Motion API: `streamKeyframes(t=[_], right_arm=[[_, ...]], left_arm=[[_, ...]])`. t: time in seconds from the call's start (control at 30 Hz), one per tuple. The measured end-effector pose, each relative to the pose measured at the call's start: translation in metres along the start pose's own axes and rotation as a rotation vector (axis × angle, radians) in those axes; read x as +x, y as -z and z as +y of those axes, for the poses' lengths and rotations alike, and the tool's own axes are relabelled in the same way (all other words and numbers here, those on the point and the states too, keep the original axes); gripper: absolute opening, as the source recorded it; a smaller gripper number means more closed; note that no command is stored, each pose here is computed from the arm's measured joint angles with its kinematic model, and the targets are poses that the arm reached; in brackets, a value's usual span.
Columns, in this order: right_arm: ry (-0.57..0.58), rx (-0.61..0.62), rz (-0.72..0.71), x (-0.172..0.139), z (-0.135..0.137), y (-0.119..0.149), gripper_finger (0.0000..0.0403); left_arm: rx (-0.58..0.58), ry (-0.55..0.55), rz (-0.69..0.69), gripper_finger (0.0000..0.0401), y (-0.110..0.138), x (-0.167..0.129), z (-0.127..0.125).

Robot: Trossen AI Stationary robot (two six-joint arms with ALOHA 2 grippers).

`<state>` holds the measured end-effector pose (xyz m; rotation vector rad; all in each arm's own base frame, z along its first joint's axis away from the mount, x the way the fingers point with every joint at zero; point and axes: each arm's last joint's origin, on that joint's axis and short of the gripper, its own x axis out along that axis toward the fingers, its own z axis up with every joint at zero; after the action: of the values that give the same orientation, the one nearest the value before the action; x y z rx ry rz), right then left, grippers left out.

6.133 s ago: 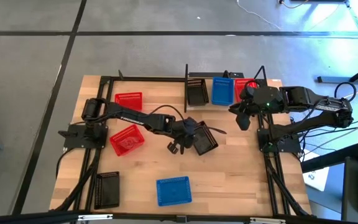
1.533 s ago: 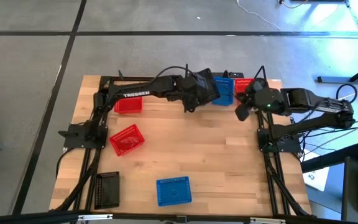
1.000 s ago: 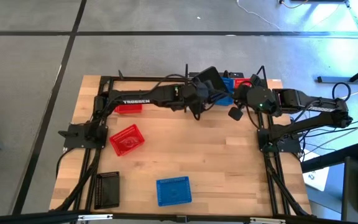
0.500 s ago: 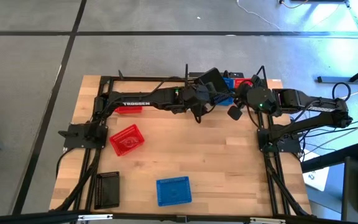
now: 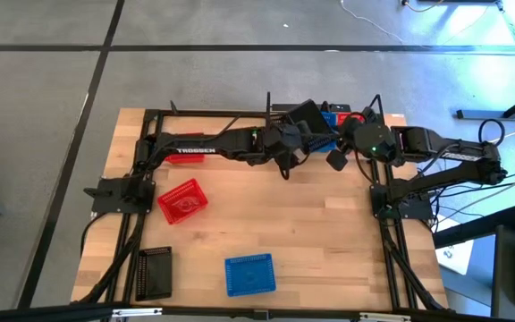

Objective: Stack baskets on shelf by color
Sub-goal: Stack the right black bin on top of the other black bin on the shelf

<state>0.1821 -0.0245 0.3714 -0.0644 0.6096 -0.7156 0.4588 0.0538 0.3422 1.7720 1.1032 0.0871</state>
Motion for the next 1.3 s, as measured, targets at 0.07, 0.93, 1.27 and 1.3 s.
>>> streamKeyframes(t=[0.07,0.93,1.27,1.3], right_arm=[[0.002,0.019,0.007,0.002,0.001,0.000,0.0067],[0.030,0.030,0.073,0.022,0.004,0.000,0.0006],[0.031,0.053,0.073,0.022,0.003,0.000,0.0005],[0.029,0.053,0.073,0.022,0.003,0.000,0.0006]], left_arm=[[0.002,-0.002,-0.004,0.0000,-0.002,-0.001,0.000],[-0.048,-0.065,-0.091,0.0038,-0.013,-0.009,0.007],[-0.135,-0.088,-0.065,0.0046,-0.021,-0.018,0.010],[-0.150,-0.088,-0.063,0.0046,-0.022,-0.019,0.011]])
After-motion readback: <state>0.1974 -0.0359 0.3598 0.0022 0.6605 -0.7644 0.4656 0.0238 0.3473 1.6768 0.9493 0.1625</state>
